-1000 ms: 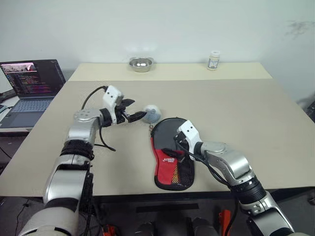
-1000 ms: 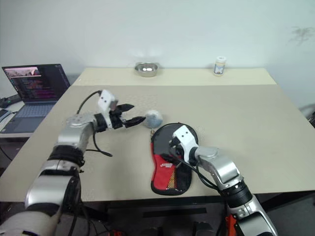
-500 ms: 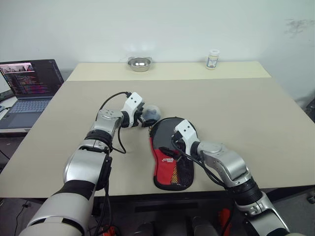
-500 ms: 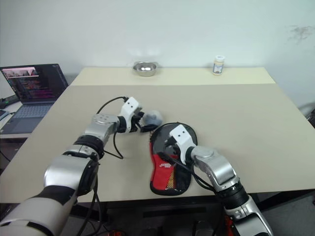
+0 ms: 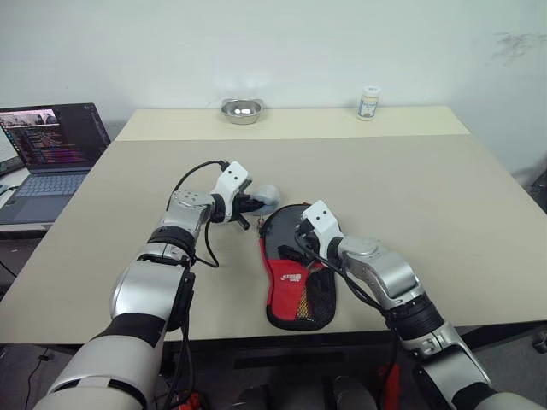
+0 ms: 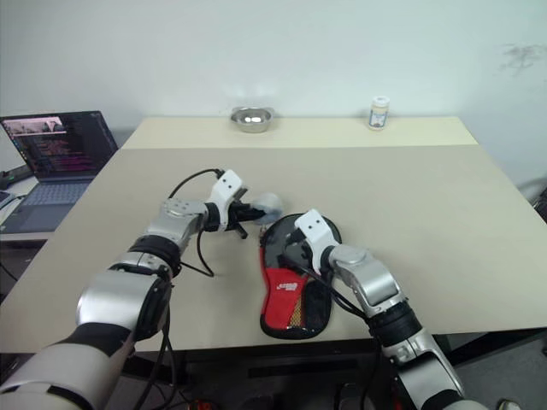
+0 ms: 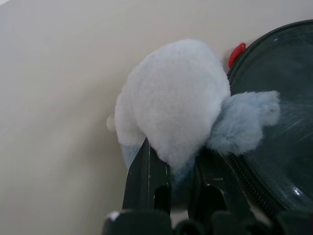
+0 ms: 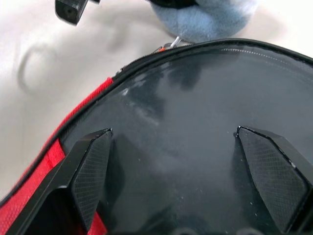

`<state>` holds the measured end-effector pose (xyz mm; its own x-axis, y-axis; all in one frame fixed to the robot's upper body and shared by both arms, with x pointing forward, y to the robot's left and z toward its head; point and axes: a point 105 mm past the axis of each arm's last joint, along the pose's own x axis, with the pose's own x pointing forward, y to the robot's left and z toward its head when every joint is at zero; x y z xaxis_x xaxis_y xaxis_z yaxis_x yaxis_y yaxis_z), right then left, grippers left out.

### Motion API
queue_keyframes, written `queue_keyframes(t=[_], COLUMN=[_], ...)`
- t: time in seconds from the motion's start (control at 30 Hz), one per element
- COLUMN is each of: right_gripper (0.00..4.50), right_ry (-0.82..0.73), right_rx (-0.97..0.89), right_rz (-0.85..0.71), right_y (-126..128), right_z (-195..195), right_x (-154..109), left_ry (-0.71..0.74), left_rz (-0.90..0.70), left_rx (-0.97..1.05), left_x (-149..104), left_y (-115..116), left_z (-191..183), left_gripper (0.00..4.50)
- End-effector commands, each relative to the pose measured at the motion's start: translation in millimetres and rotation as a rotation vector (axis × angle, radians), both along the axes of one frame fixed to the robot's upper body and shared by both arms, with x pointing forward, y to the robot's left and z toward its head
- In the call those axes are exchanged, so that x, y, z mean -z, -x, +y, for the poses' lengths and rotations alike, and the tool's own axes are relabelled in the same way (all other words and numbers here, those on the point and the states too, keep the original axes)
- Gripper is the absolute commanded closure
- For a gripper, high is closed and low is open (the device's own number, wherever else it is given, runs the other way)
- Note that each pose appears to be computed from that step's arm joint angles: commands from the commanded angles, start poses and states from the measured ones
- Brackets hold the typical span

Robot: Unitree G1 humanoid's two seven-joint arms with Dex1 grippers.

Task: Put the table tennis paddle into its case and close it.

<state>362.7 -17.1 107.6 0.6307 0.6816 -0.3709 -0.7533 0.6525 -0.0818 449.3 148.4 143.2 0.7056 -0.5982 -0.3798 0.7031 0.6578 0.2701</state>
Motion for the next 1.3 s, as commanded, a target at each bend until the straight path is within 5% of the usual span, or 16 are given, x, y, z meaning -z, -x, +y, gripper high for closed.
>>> queue_keyframes(t=[0.03, 0.17, 0.4, 0.63, 0.97, 1.3], right_gripper=[0.00, 0.00, 0.00, 0.00, 0.00, 0.00], right_ry=[0.048, 0.094, 0.149, 0.173, 0.173, 0.169], right_rx=[-0.012, -0.035, -0.083, -0.111, -0.114, -0.107], right_rz=[0.091, 0.163, 0.214, 0.244, 0.247, 0.228], right_y=[8.1, 16.7, 31.0, 43.8, 47.7, 41.7], right_z=[-7.1, -11.3, -11.2, -7.1, -3.7, 0.4], right_x=[26.1, 46.0, 65.8, 77.7, 79.9, 75.9], left_ry=[-0.079, -0.276, -0.414, -0.450, -0.277, -0.231], left_rz=[-0.092, -0.260, -0.514, -0.703, -0.686, -0.483], left_rx=[-0.054, -0.100, -0.086, 0.182, 0.465, 0.594], left_x=[-16.9, -36.0, -75.5, -80.9, -75.8, -39.3], left_y=[-10.9, -25.2, -33.5, -8.8, 35.3, 48.8], left_z=[-1.6, -19.9, -68.4, -161.2, -235.1, -234.2], left_gripper=[4.39, 4.39, 4.39, 4.40, 4.41, 4.41])
